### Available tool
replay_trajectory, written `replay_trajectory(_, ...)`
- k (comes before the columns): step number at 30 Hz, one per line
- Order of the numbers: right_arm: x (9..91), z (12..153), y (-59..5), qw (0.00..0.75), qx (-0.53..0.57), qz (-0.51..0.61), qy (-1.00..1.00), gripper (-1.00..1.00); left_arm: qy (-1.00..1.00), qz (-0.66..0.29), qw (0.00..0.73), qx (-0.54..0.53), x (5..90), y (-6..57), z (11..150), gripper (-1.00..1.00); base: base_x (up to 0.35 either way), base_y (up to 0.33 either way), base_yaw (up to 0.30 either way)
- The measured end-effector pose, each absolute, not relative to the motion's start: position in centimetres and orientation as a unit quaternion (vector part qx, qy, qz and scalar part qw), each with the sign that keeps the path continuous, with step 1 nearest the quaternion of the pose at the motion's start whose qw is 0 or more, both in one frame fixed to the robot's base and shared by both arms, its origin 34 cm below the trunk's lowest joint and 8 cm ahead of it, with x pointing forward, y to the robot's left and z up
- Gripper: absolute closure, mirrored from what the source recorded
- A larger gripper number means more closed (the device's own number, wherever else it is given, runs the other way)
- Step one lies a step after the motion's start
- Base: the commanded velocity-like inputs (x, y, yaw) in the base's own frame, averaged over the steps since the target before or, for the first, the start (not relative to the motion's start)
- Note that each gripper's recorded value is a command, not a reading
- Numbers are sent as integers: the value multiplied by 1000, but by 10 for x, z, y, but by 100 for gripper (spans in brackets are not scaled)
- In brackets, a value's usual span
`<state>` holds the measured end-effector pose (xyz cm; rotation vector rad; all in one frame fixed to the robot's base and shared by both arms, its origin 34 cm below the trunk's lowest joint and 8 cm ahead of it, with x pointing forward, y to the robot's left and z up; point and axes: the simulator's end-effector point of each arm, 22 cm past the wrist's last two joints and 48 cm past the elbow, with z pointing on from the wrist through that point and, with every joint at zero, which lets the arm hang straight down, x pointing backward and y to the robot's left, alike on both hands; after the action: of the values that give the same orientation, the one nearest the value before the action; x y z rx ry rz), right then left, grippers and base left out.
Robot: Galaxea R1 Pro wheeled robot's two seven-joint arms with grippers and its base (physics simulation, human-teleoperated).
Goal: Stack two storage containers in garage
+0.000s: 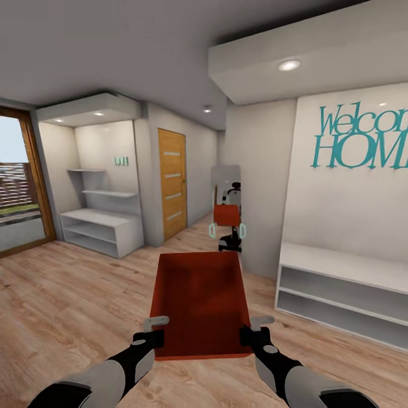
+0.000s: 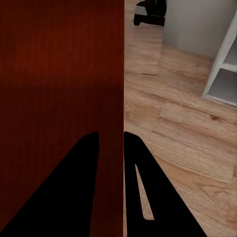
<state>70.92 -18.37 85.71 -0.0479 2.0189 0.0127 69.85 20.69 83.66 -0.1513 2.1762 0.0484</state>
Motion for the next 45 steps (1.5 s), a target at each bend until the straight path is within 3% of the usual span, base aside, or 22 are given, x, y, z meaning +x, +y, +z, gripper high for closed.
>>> replay_trajectory(13, 709, 857, -184, 532, -20, 5, 846, 100, 885, 20, 462, -62, 699, 207, 837, 100, 324, 0, 34)
replay_trajectory(45, 709, 857, -183, 532, -20, 5, 846, 100, 885, 20, 462, -62, 698, 207, 837, 100, 324, 0, 264)
